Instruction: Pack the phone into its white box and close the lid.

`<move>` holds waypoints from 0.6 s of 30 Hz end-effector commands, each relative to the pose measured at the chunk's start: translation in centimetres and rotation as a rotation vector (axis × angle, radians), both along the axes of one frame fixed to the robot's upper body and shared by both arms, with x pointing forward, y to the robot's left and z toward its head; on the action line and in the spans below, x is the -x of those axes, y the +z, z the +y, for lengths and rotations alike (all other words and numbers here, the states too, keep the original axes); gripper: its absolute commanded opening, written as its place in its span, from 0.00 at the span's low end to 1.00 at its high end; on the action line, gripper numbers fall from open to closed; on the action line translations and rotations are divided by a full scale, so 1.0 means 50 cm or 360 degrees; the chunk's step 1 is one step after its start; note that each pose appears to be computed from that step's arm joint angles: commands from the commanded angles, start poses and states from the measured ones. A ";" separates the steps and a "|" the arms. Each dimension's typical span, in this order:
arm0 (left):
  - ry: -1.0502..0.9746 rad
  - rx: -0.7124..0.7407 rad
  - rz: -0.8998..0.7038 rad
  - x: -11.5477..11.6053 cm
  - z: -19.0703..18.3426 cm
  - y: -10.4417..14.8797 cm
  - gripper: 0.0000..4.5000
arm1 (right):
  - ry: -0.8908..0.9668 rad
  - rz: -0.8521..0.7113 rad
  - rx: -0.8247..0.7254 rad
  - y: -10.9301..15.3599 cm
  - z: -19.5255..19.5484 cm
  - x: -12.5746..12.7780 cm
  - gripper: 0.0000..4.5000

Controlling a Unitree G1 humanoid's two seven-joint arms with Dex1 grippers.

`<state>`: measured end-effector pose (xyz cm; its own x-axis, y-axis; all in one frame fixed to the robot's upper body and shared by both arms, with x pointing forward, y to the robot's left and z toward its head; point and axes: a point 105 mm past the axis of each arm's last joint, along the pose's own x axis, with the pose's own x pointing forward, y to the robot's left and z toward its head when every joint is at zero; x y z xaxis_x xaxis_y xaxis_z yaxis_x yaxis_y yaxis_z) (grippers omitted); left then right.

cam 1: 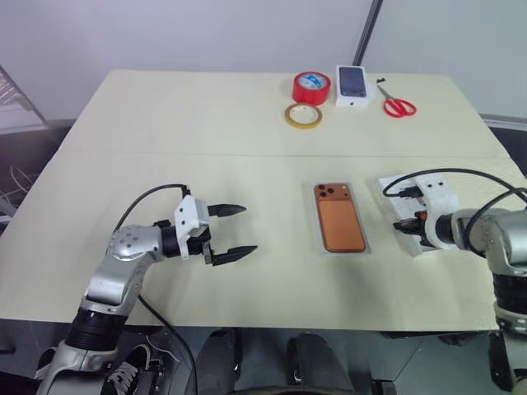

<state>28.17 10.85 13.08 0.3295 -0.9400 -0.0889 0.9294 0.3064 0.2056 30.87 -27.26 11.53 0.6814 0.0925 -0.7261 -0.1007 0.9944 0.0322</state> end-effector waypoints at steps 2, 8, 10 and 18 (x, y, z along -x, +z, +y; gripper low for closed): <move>-0.0027 0.0007 -0.0039 -0.005 -0.005 0.019 1.00 | 0.0008 -0.0206 -0.0155 0.042 0.010 -0.028 0.02; -0.0023 0.0017 -0.0042 -0.019 -0.009 0.024 1.00 | 0.0024 -0.0506 -0.0589 0.113 0.052 -0.077 0.02; -0.0016 0.0027 -0.0039 -0.022 -0.010 0.026 1.00 | 0.0026 -0.0594 -0.0637 0.132 0.059 -0.089 0.02; 0.0025 0.0116 -0.0009 -0.036 -0.023 0.035 1.00 | 0.0244 -0.0956 -0.1628 0.226 0.193 -0.083 0.02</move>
<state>29.93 9.76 14.07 0.3460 -0.9374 -0.0403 0.9258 0.3341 0.1765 36.05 -17.43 20.78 0.8267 0.5583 0.0696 -0.4197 0.5296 0.7371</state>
